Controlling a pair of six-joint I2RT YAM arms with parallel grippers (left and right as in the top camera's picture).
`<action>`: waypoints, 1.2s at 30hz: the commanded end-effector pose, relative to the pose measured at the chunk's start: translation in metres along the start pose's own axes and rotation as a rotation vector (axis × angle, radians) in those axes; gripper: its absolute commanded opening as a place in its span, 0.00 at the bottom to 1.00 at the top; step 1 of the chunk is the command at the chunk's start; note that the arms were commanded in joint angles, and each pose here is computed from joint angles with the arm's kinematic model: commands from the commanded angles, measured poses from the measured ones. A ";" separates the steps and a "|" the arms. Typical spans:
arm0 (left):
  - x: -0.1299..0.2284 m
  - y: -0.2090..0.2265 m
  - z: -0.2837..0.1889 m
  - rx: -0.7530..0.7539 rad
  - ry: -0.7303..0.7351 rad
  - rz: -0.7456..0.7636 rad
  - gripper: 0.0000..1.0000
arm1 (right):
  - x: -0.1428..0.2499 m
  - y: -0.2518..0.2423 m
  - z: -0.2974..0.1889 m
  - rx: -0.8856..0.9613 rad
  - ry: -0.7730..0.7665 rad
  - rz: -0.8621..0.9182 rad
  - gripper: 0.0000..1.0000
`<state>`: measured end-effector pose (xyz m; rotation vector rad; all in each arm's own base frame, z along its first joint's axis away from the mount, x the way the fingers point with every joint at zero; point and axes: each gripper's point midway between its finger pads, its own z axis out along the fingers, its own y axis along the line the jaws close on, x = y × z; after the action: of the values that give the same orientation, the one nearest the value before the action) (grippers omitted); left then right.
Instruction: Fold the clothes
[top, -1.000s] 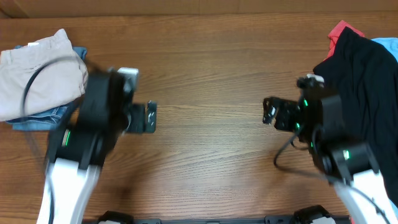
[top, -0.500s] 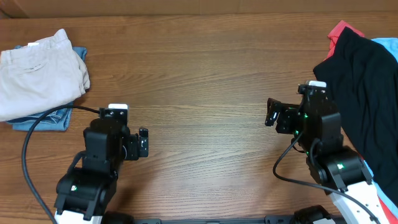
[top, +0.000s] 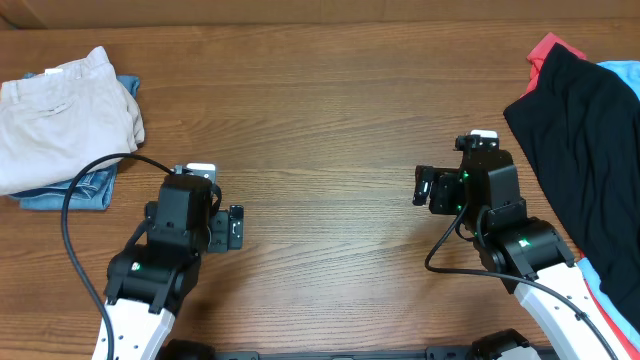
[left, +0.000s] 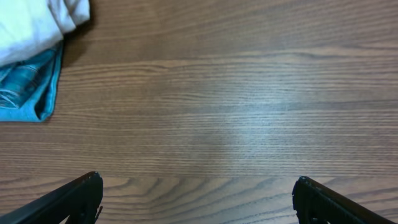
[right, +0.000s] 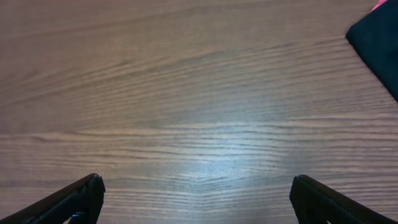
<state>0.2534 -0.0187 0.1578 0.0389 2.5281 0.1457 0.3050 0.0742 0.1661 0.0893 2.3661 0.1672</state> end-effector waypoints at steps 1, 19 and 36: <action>0.006 0.002 0.009 -0.026 0.039 0.000 1.00 | 0.008 -0.007 -0.004 0.033 0.021 -0.013 1.00; 0.027 -0.003 0.043 -0.048 0.205 0.039 1.00 | -0.013 -0.024 -0.082 -0.064 -0.392 -0.120 1.00; 0.035 -0.004 0.054 -0.055 0.261 0.053 1.00 | 0.010 -0.032 -0.080 -0.147 -0.897 -0.133 1.00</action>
<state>0.2561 -0.0192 0.0958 0.0855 2.7785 0.2275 0.2429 0.0374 0.2145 -0.0346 1.4996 0.2171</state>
